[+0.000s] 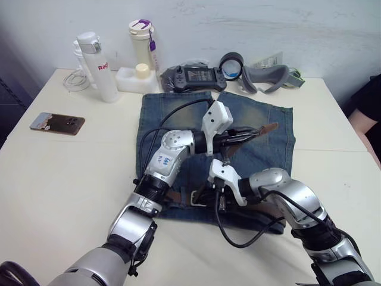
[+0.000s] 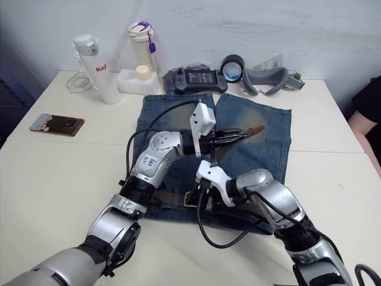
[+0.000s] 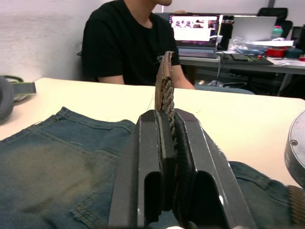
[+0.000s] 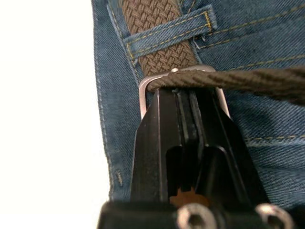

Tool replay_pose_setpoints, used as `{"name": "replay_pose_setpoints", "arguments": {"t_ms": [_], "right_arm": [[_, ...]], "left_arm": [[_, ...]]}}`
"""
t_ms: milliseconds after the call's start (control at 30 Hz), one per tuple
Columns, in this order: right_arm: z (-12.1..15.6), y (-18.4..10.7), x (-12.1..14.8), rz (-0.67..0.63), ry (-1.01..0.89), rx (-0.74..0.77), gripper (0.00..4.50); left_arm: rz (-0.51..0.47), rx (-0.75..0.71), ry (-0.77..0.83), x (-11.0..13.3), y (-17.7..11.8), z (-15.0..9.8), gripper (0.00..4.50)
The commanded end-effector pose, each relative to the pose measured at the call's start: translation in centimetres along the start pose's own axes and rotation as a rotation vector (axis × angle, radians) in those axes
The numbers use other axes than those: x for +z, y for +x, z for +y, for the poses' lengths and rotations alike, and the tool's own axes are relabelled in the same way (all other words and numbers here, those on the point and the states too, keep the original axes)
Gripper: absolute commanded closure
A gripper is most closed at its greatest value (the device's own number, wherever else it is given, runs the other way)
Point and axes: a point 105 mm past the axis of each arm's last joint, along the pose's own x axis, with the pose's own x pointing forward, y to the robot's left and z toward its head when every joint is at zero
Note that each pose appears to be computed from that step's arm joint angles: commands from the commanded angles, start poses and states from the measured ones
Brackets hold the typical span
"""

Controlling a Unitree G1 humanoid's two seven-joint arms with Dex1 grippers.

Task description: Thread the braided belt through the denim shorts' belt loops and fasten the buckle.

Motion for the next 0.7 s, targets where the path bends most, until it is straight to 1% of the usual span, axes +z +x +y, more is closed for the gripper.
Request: {"name": "replay_pose_setpoints", "arguments": {"t_ms": [33, 233, 500, 600, 700], "right_arm": [[-4.5, -6.3, -0.1, -0.115, 0.198, -0.233, 4.48], [-5.7, -8.0, 0.1, -0.13, 0.211, -0.301, 4.48], [-6.4, -10.6, -0.2, -0.149, 0.215, -0.358, 4.48], [-6.7, -12.4, 0.5, -0.194, 0.185, -0.389, 4.48], [-6.0, -13.6, 1.4, -0.213, 0.097, -0.384, 4.48]], "left_arm": [[0.118, 0.062, 0.022, -2.5, -3.8, 1.0, 4.5], [0.132, 0.098, 0.036, -2.3, -4.8, 1.8, 4.5], [0.132, 0.145, 0.009, -1.5, -7.1, 2.7, 4.5], [0.148, 0.125, 0.02, -1.6, -7.3, 2.1, 4.5], [0.184, 0.069, 0.057, -1.8, -7.0, 0.9, 4.5]]}}
